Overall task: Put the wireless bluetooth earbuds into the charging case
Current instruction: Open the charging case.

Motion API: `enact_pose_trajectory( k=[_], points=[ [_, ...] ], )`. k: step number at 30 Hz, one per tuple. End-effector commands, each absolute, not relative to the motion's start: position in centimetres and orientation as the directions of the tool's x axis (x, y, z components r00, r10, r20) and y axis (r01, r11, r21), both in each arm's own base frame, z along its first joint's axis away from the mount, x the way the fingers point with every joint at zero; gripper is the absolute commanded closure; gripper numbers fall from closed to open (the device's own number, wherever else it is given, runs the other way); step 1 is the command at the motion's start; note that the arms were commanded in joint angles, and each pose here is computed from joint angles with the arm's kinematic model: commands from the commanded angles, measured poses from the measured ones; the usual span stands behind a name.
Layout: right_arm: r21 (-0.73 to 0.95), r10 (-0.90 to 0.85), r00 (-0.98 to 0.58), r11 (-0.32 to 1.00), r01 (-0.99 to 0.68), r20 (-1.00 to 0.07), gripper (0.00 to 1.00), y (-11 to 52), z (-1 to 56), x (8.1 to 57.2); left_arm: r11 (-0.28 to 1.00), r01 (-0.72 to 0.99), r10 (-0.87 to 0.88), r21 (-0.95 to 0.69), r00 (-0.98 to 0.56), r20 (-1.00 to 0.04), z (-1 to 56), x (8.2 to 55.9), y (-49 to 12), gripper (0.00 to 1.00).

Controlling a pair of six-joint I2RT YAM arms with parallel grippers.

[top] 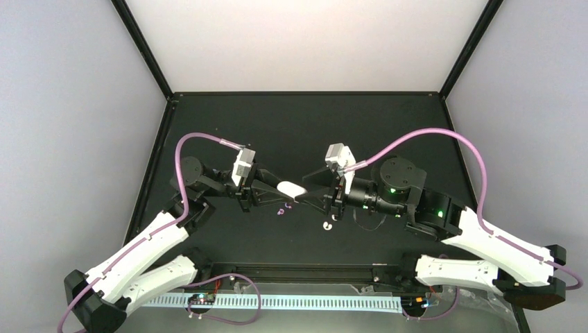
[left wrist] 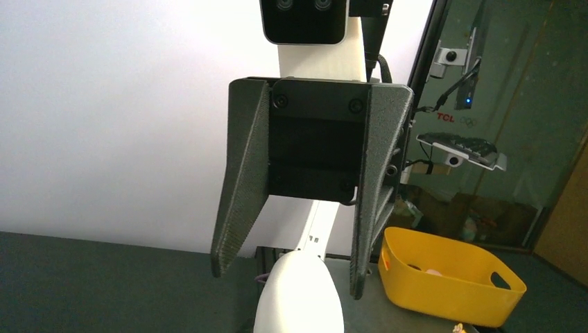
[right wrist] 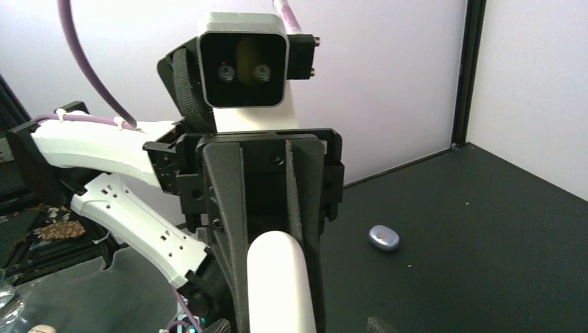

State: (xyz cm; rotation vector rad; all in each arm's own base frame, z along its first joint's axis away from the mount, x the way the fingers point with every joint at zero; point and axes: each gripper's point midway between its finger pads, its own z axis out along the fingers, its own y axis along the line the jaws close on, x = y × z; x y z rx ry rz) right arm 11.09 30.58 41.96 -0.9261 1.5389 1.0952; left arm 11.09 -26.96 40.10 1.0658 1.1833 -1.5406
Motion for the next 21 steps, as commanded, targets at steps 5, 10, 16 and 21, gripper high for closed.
enact_pose_trajectory(
  k=[5, 10, 16, 21],
  points=[
    [0.195, -0.029, -0.221, 0.373, -0.907, -0.975, 0.50, 30.5, 42.1, 12.6, -0.182, 0.974, -0.165, -0.136, -0.167, -0.972, 42.2, 10.0, -26.8, 0.98],
    [0.207, 0.005, -0.230, 0.451, -0.868, -0.973, 0.51, 29.6, 42.4, 13.9, -0.195, 0.973, -0.147, -0.122, -0.152, -0.977, 41.8, 9.6, -26.9, 0.99],
    [0.223, 0.035, -0.240, 0.521, -0.824, -0.970, 0.51, 28.8, 42.6, 15.1, -0.196, 0.974, -0.140, -0.114, -0.142, -0.980, 41.5, 9.3, -26.9, 0.98],
    [0.235, 0.060, -0.240, 0.528, -0.816, -0.969, 0.51, 28.3, 43.0, 15.1, -0.189, 0.975, -0.132, -0.113, -0.139, -0.981, 41.2, 9.3, -26.9, 0.99]
  ],
)
